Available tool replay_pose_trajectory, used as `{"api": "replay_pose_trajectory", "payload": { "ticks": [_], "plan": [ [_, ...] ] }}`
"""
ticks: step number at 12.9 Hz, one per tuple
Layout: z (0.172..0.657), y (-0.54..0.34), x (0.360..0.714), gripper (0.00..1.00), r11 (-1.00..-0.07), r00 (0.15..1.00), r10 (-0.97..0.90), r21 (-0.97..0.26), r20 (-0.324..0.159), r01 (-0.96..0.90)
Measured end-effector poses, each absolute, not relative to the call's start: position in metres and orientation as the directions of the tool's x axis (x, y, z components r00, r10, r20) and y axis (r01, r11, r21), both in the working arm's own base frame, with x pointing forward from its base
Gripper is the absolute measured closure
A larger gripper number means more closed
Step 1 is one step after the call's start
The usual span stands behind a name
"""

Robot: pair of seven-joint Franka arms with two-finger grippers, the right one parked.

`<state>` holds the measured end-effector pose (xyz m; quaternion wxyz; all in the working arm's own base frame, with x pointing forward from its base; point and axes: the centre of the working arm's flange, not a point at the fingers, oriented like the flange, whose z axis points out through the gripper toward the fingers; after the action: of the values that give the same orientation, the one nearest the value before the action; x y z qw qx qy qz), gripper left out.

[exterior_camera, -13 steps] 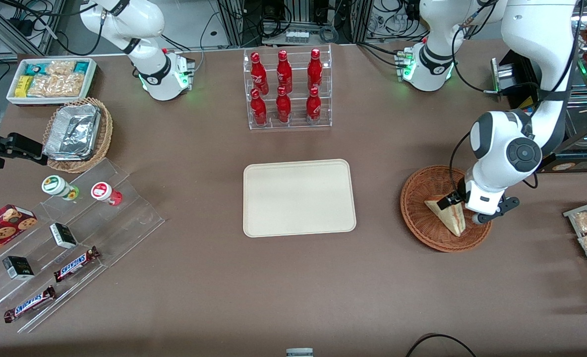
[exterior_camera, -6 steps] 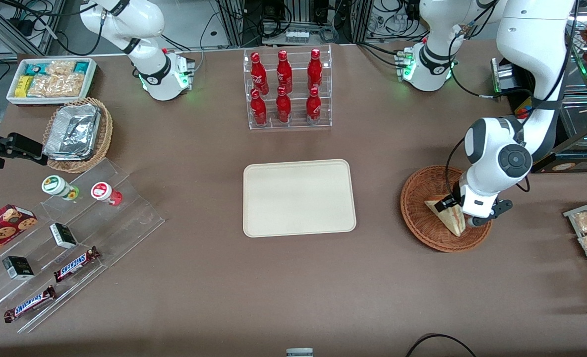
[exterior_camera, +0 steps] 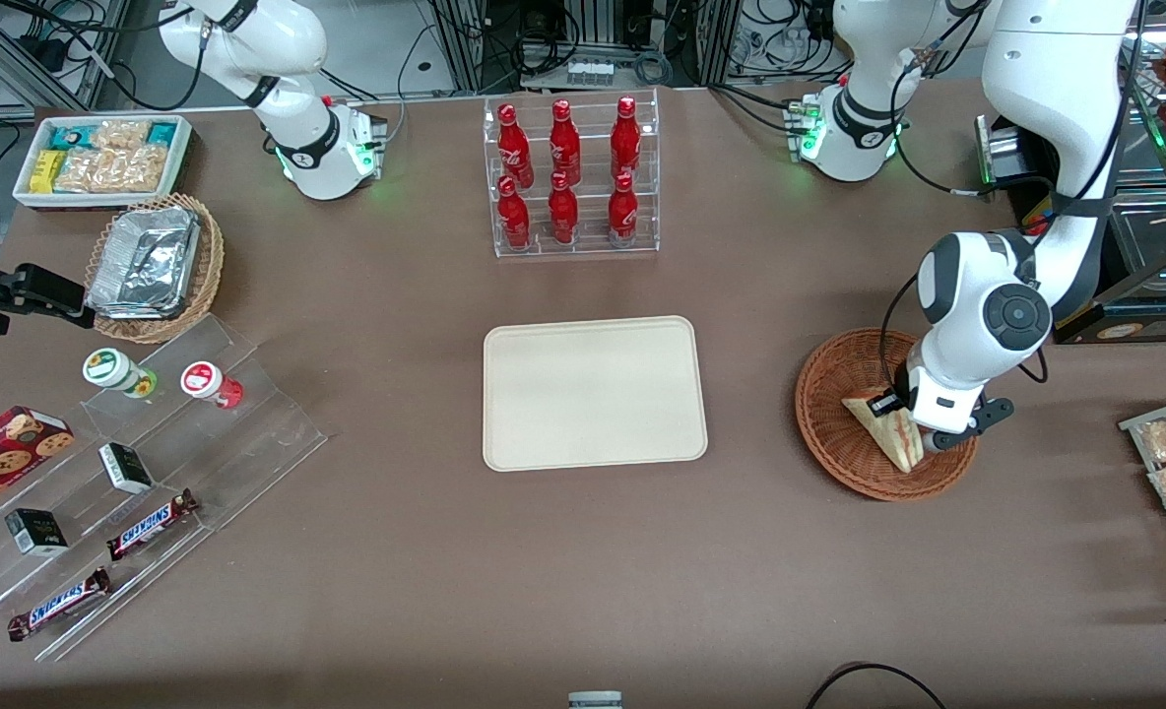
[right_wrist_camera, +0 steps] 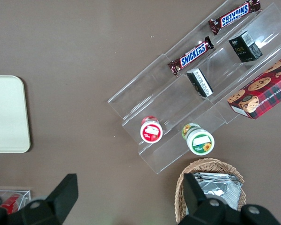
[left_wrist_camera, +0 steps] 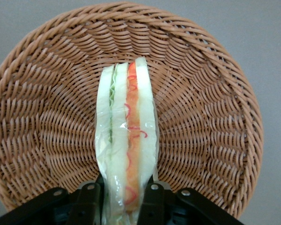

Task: Place sandwich from basket to tray
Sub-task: 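Close the left gripper on the sandwich and lift it, then carry the held sandwich over the cream tray with the left gripper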

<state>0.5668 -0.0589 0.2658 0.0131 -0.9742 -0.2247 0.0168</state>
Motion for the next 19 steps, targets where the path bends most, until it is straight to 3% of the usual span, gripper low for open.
{"api": "replay_pose_trajectory", "payload": {
  "ticks": [4,6,11,15,19],
  "plan": [
    [0.331,-0.062,0.584,0.74,-0.908,0.907,0.415,-0.103,-0.074,0.407],
    [0.372,-0.081,0.592,0.82,-0.919,0.917,0.389,-0.111,-0.087,0.379],
    [0.448,-0.158,0.596,0.84,-0.959,0.957,0.278,-0.077,-0.077,0.272],
    [0.467,-0.236,0.581,0.84,-0.988,0.985,0.155,-0.030,-0.068,0.154],
    [0.448,-0.310,0.570,0.84,-0.999,0.993,0.032,0.024,-0.112,0.035]
  ]
}}
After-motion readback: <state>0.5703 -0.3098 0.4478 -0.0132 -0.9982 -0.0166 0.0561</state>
